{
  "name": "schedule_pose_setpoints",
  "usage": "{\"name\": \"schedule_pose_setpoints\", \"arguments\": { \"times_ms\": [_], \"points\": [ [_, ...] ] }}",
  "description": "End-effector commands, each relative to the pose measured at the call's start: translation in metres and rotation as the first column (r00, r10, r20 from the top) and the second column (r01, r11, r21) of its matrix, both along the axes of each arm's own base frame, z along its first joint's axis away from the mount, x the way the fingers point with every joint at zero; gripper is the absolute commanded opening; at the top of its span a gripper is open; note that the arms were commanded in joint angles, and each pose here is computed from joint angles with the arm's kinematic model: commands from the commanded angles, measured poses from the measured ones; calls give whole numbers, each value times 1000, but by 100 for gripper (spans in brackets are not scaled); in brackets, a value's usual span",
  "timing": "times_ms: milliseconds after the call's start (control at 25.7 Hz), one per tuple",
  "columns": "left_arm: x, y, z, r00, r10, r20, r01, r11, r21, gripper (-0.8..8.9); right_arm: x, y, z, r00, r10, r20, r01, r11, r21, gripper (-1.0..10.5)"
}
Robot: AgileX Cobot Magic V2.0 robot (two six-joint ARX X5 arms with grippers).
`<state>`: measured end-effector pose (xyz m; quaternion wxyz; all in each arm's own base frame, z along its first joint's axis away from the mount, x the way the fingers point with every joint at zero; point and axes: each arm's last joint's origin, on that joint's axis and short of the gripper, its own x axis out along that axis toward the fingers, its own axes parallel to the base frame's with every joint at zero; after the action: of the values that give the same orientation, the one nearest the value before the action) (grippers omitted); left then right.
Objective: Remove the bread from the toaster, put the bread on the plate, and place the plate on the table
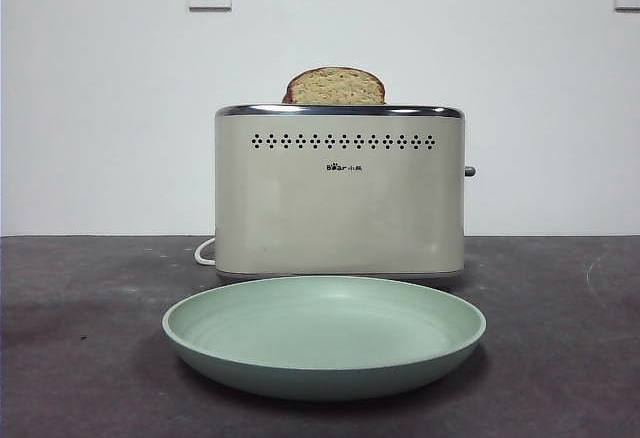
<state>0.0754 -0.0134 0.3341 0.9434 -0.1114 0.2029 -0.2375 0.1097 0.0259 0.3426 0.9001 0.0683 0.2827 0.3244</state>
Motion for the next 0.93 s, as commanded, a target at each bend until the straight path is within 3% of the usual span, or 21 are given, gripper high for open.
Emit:
{"name": "schedule_pose_setpoints", "arguments": {
  "times_ms": [39,350,583,661,700,778,856,933],
  "points": [
    [-2,-1,5,999,-52,3,52,998,47,-8,-2,1,10,999,43,0,-43,998,-44,-11],
    [-4,-2,7,993,-113,-23,114,992,46,-8,-9,4,13,988,144,-48,-144,990,-3,-11],
    [-4,-2,7,993,-112,-23,113,993,45,1,-8,4,13,988,146,-47,-146,989,-3,7],
    [-4,-2,7,994,-109,-23,110,993,40,30,-8,4,13,988,146,-47,-146,989,-3,111],
    [-4,-2,7,994,-109,-23,110,993,40,95,-8,4,13,988,146,-47,-146,989,-3,210],
    [-4,-2,7,994,-106,-23,107,994,34,366,-8,4,13,988,145,-47,-145,989,-3,481],
    [-4,-2,8,994,-106,-19,107,994,34,595,-8,4,13,988,145,-46,-145,989,-3,649],
    [-3,-2,8,994,-108,-13,108,994,34,621,-8,4,13,988,145,-46,-145,989,-3,661]
  ]
}}
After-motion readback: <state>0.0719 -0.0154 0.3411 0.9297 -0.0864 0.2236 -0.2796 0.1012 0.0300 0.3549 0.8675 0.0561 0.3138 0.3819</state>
